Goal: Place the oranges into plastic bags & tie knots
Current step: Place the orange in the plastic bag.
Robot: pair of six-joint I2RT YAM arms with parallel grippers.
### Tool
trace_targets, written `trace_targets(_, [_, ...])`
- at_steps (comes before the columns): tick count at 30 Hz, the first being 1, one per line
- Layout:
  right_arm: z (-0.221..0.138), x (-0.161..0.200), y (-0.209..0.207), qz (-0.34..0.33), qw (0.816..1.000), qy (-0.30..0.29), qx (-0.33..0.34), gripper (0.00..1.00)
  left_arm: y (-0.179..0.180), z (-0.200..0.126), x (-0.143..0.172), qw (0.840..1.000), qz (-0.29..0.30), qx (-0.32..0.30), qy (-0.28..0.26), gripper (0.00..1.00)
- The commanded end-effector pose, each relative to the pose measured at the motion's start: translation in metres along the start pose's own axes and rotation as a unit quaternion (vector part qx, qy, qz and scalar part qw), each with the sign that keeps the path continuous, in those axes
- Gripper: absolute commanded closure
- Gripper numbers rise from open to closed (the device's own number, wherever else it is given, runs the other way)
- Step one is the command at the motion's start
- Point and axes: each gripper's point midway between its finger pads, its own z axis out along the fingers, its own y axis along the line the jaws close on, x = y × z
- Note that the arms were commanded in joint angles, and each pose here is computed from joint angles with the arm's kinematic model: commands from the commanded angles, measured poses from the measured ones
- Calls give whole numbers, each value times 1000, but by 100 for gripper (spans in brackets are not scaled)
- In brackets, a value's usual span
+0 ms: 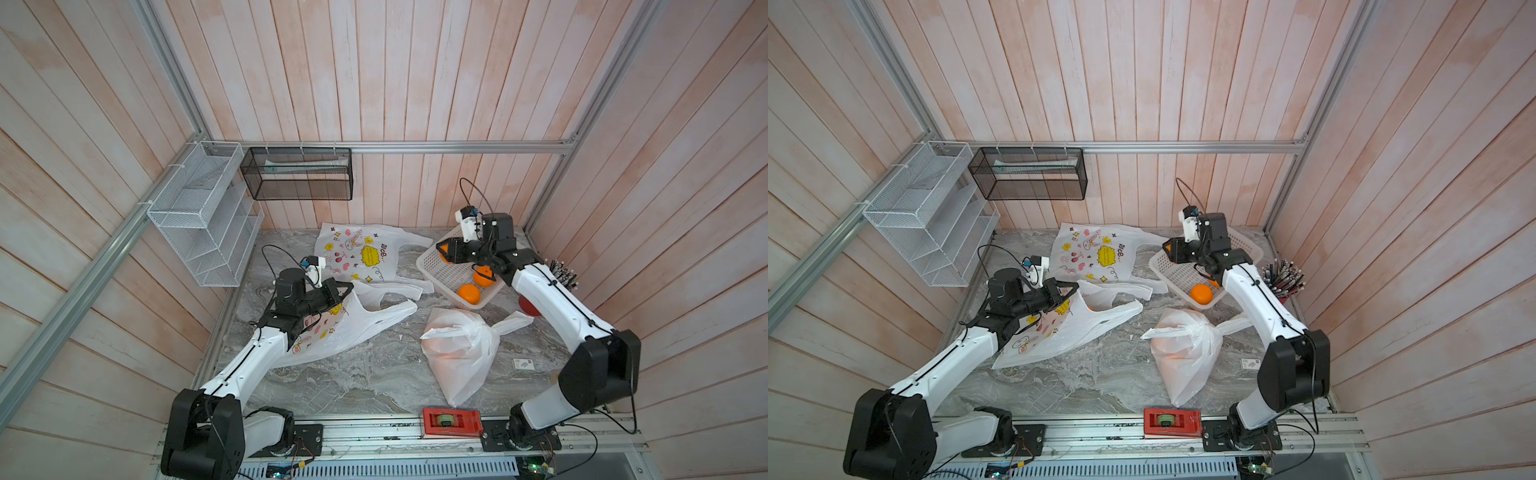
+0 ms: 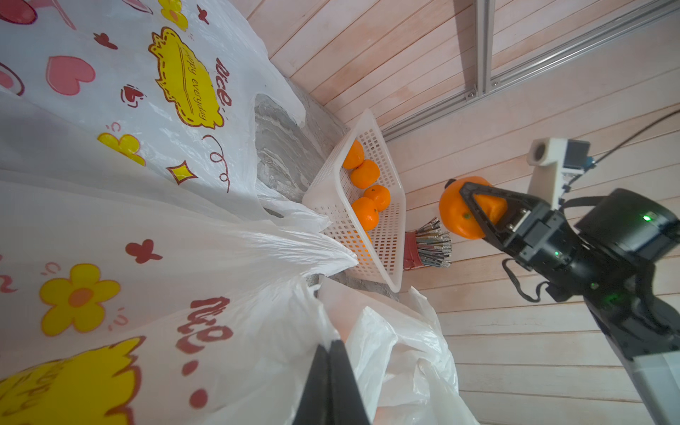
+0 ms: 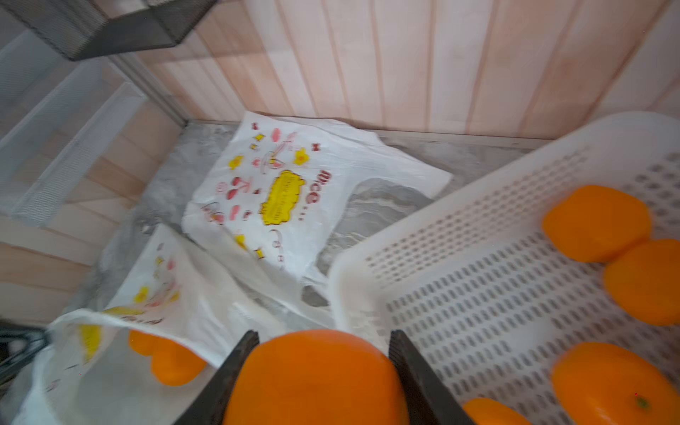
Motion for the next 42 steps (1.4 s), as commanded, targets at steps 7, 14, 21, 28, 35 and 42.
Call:
trace_targets(7, [50,67,129,41,986,50,-155,51,-1,-11,11,1000,14,1,5,100])
trace_targets(14, [96,115,162,43,980,94,-168,51,-5,-17,11,1000,13,4,-4,100])
trace_targets(21, [137,140,169,59,978,110,-167,50,-11,-23,10,1000,12,9,-17,100])
trace_targets(28, [171,137,184,88,976,85,-182,39,-3,-30,9,999,-18,-4,-47,100])
trace_targets(35, [185,145,190,87,974,95,-186,11,8,-36,6,997,-30,-17,-63,100])
trace_targets(42, [166,143,181,73,979,92,-165,10,17,-38,9,997,-41,-23,-64,100])
